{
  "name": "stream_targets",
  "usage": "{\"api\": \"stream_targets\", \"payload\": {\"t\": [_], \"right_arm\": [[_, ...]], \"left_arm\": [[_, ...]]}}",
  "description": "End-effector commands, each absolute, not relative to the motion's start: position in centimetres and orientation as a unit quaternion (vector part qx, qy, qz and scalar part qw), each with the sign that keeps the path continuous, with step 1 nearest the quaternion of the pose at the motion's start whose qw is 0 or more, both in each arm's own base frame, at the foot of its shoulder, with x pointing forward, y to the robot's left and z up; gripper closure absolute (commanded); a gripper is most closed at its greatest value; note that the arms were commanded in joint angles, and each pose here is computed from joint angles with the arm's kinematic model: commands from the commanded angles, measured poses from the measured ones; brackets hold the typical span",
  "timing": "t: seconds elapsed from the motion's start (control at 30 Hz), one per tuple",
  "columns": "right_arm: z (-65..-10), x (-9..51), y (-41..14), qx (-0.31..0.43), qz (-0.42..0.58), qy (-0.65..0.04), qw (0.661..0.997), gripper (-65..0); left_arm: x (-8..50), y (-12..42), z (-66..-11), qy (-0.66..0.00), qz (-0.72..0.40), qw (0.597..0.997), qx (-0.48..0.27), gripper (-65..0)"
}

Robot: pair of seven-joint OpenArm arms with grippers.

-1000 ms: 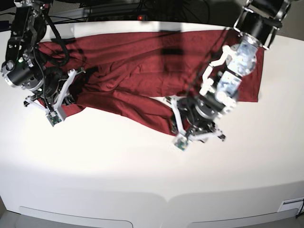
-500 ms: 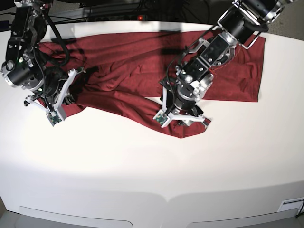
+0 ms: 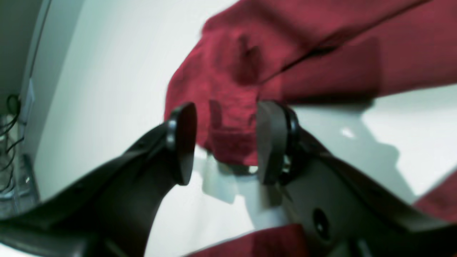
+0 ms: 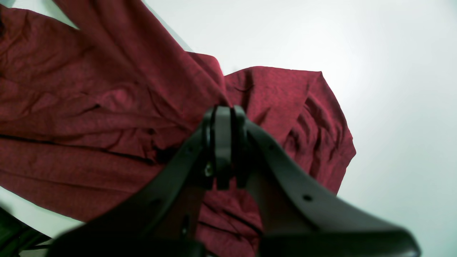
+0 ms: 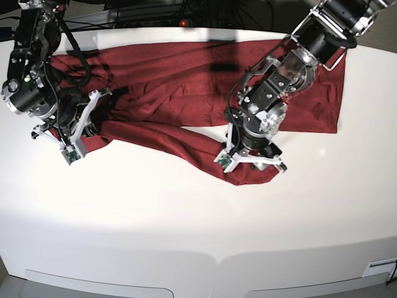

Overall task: Fold the T-shirt properly
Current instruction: 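Drag the pinched fabric with left gripper along the shirt strip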

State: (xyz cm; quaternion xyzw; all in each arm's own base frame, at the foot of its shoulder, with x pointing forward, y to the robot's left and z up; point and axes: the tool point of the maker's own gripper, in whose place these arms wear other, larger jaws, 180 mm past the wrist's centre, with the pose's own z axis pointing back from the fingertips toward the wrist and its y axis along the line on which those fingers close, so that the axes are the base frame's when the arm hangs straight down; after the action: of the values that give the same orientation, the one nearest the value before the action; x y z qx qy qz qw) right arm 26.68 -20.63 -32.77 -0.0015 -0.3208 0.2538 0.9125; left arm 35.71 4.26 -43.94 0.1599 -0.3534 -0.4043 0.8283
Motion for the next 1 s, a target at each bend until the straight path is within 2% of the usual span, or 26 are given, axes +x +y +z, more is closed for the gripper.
{"api": "stream_targets", "payload": {"t": [0.0,0.13,0.2,0.4,0.5,0.67,0.97], "right_arm": [[-31.7,27.3,-20.8,-0.008,0.257,-0.338,0.905,0.0],[-31.7,27.3,-20.8,-0.008,0.257,-0.339,0.905,0.0],[-31.7,27.3,-20.8,-0.008,0.257,-0.339,0.905,0.0],[-31.7,27.2,-20.8,-0.009,0.257,-0.337,0.906,0.0],[-31.7,27.3,-20.8,-0.009,0.257,-0.338,0.905,0.0],[-31.6,27.4,-20.7,-0.007,0.257,-0.342,0.904,0.0],[-31.3,27.7,-20.5,-0.004,0.257,-0.354,0.899,0.0]], "left_arm": [[35.3,6.1,-44.6,-0.318,-0.399,0.841,0.178,-27.0],[35.3,6.4,-44.7,-0.321,-0.400,0.841,0.175,-26.1],[35.3,5.7,-44.7,-0.330,-0.395,0.844,0.153,-23.3],[35.6,4.1,-44.3,-0.362,-0.390,0.839,0.112,0.0],[36.1,4.3,-43.9,-0.370,-0.398,0.830,0.127,0.0],[37.4,6.9,-42.6,-0.375,-0.388,0.815,0.212,0.0],[38.1,8.6,-40.7,-0.391,-0.369,0.808,0.241,0.0]]}}
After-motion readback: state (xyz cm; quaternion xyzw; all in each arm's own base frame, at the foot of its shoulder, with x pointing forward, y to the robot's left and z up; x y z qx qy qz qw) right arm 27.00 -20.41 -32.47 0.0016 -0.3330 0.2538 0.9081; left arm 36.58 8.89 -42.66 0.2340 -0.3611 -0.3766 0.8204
